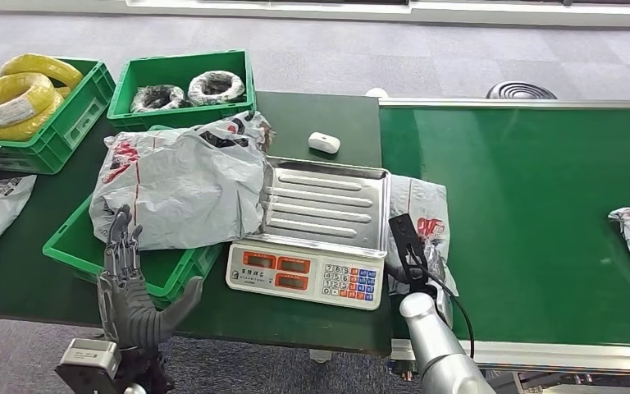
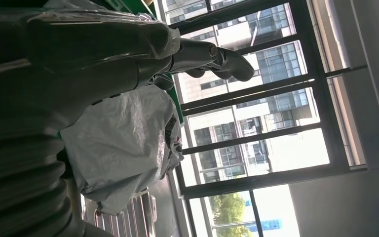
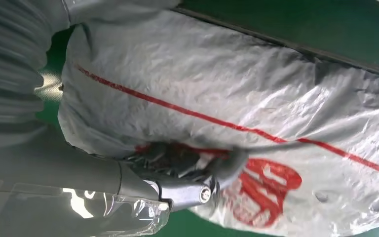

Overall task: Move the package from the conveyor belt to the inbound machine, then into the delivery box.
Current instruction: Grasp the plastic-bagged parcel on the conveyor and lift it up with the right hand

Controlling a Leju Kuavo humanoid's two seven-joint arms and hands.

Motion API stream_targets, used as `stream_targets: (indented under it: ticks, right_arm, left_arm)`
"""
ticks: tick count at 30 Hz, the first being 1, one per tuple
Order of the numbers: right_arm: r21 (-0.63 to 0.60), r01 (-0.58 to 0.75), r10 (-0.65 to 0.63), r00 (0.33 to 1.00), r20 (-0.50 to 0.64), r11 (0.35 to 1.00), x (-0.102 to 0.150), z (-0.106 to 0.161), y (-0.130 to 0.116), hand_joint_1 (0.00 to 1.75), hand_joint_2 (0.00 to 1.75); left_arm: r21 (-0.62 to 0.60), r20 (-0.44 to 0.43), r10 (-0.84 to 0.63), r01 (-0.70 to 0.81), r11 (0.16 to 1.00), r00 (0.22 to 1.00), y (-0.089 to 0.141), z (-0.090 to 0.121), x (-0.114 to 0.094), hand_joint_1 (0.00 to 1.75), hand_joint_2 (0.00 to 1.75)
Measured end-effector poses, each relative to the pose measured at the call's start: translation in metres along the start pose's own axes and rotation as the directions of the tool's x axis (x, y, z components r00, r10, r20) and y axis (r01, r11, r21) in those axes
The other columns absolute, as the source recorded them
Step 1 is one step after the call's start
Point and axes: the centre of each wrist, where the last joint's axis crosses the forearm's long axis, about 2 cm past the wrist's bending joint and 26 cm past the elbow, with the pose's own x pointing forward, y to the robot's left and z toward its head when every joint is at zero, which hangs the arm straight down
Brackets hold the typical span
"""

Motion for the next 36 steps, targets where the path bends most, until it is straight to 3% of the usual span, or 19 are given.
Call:
stream_targets:
  ticks: [16, 24, 29, 32, 36]
  right_arm:
    - [0.009, -0.055, 0.055, 0.998, -0.019, 0.998, -0.016, -0.002, -0.001, 1.75, 1.75]
    - [-0.030, -0.095, 0.099, 0.977, 0.187, 0.995, -0.002, 0.013, 0.002, 1.75, 1.75]
    - [-0.271, -0.080, 0.181, 0.909, 0.375, 0.959, 0.036, 0.042, -0.027, 1.75, 1.75]
    - [-0.461, 0.022, 0.230, 0.846, 0.482, 0.887, 0.066, 0.062, -0.060, 1.75, 1.75]
    - [-0.584, 0.147, 0.267, 0.783, 0.562, 0.798, 0.094, 0.083, -0.095, 1.75, 1.75]
  left_arm:
    - [-0.003, 0.003, 0.003, -0.003, 1.000, 1.000, -0.003, -0.009, -0.007, 0.00, 1.75]
    - [0.007, 0.001, -0.022, 0.022, 1.000, 1.000, 0.000, -0.003, -0.007, 0.00, 1.75]
    - [0.013, 0.004, -0.046, 0.046, 0.999, 0.999, 0.004, 0.006, -0.005, 0.00, 1.75]
    - [0.018, 0.007, -0.051, 0.051, 0.999, 0.999, 0.005, 0.011, -0.005, 0.00, 1.75]
    - [0.029, 0.010, -0.054, 0.053, 0.998, 0.999, 0.004, 0.012, -0.004, 0.00, 1.75]
